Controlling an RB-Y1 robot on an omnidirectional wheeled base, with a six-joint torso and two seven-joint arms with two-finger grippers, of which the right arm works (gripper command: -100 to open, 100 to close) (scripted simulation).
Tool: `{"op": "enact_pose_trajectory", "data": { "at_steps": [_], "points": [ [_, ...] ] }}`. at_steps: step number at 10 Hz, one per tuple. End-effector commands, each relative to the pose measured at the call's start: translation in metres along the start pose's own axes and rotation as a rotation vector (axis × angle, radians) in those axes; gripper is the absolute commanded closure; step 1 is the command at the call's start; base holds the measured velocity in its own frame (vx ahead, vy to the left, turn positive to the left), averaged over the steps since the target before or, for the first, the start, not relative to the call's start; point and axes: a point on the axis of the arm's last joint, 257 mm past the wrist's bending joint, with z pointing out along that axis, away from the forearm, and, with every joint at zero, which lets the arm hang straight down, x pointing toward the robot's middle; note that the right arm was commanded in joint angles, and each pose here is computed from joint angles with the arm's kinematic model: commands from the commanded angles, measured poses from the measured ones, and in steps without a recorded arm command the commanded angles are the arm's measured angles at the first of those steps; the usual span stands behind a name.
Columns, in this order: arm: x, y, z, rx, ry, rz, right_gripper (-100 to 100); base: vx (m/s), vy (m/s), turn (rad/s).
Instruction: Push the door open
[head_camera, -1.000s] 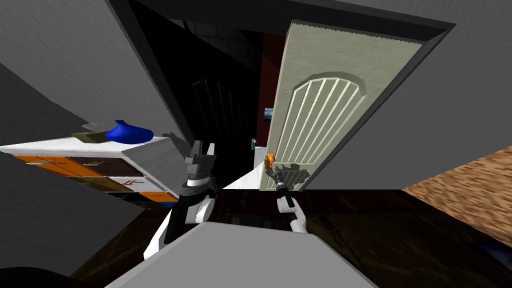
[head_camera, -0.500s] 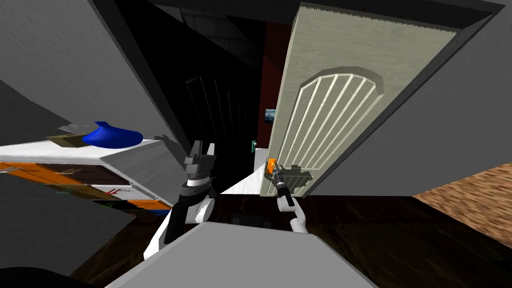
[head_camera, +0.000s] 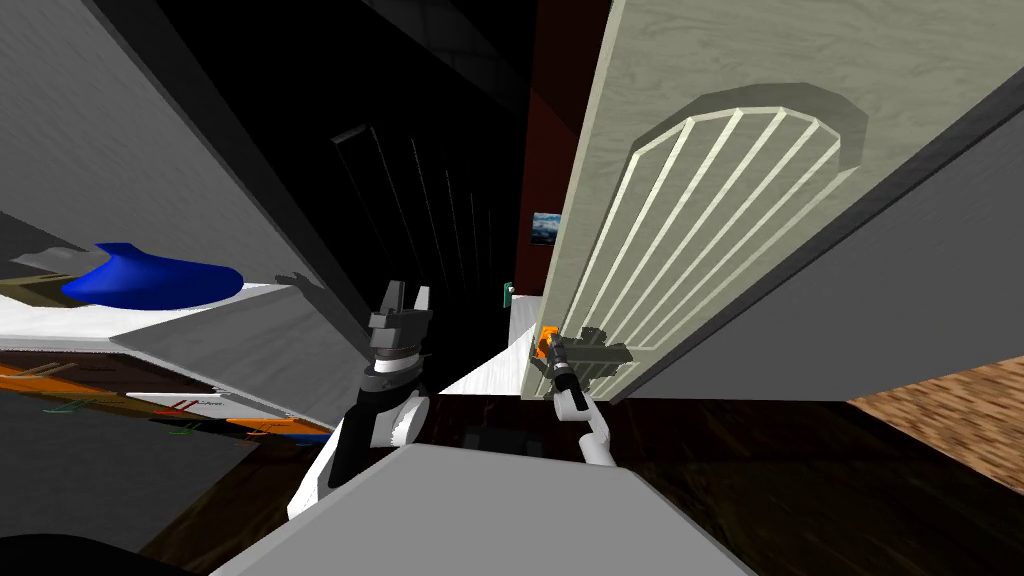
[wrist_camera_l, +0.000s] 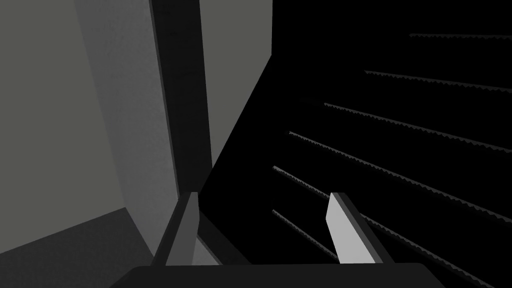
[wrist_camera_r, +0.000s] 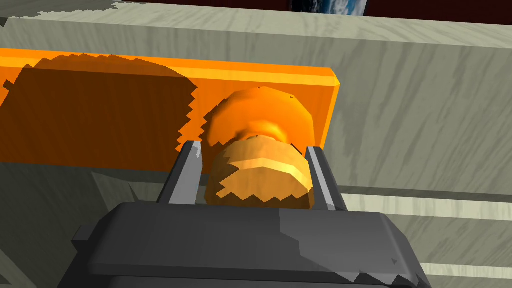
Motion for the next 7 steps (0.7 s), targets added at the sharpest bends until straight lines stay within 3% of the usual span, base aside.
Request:
{"op": "enact_pose_trajectory", "data": {
  "at_steps": [1,5,6,7],
  "points": [
    [0.0,-0.001,-0.0007,0.003,0.0,0.0,100,-0.025,-0.003,0.012],
    [0.0,-0.001,-0.0007,0.003,0.0,0.0,100,-0.004,-0.001,0.003],
    [-0.02,0.007,0.0053,-0.014,-0.037,-0.016,100,0.039,0.006,0.152],
    [-0.027,0.008,0.0062,-0.016,-0.049,-0.021,100,0.072,0.009,0.119]
  ]
}}
